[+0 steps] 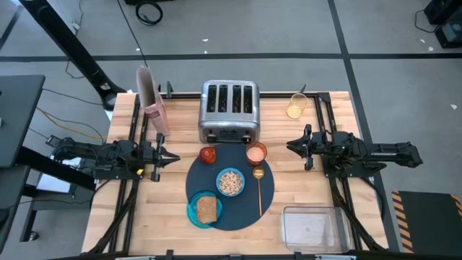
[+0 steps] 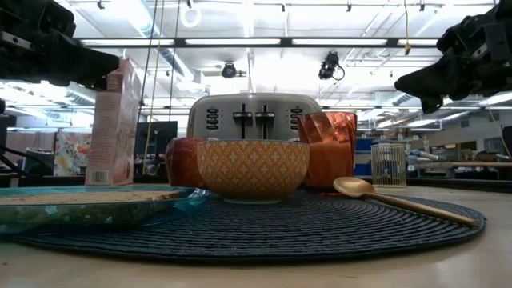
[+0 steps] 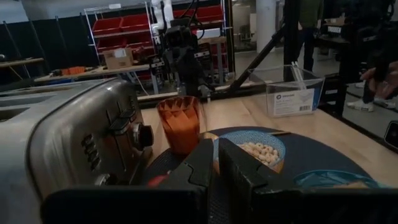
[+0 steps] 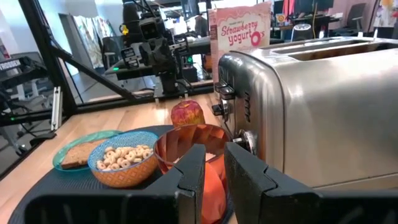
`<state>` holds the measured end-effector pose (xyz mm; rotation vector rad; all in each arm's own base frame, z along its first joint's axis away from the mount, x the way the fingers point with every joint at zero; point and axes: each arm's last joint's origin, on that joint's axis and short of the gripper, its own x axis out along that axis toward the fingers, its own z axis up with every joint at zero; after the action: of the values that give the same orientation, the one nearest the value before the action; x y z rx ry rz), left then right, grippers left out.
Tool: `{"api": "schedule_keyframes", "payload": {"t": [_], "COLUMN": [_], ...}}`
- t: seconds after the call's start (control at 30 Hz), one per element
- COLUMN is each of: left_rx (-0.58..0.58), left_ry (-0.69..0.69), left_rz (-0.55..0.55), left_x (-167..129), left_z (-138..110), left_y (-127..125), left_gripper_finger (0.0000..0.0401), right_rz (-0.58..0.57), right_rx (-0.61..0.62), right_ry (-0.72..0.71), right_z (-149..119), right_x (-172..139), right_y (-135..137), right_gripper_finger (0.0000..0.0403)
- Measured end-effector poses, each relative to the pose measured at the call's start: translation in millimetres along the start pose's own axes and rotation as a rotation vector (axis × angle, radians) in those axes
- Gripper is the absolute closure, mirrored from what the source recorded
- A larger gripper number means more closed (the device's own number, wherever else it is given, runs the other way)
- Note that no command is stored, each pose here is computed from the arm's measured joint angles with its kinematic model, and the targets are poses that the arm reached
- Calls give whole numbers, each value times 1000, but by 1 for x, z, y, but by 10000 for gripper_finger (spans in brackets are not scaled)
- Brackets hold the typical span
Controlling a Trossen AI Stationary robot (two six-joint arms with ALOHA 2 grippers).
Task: Arrange a breakfast setting
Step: Return to Home Position
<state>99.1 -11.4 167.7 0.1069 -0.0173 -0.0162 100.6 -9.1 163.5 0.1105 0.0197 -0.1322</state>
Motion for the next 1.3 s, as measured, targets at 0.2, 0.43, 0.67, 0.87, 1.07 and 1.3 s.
{"api": "schedule_keyframes", "payload": {"t": [0.2, 0.43, 0.67, 0.87, 1.07, 1.3], "left_rx": [0, -1, -1, -3, -2, -1], "left_ry": [-2, -3, -4, -15, -9, -13], "left_rz": [2, 2, 3, 5, 70, 157], "left_x": [0, 0, 0, 0, -1, -2], "left_z": [0, 0, 0, 1, 0, 0], "left_y": [0, 0, 0, 0, 7, 16], "left_gripper_finger": [367, 367, 367, 367, 367, 367], "right_rz": [0, 0, 0, -1, -44, -92], "right_rx": [2, 2, 2, 2, 4, 3], "right_ry": [0, 0, 0, -1, -54, -70], "right_z": [0, 0, 0, 0, 4, 6], "right_x": [0, 0, 0, 0, -3, -4], "right_y": [0, 0, 0, 0, -5, -9], "right_gripper_finger": [332, 332, 332, 332, 332, 332]}}
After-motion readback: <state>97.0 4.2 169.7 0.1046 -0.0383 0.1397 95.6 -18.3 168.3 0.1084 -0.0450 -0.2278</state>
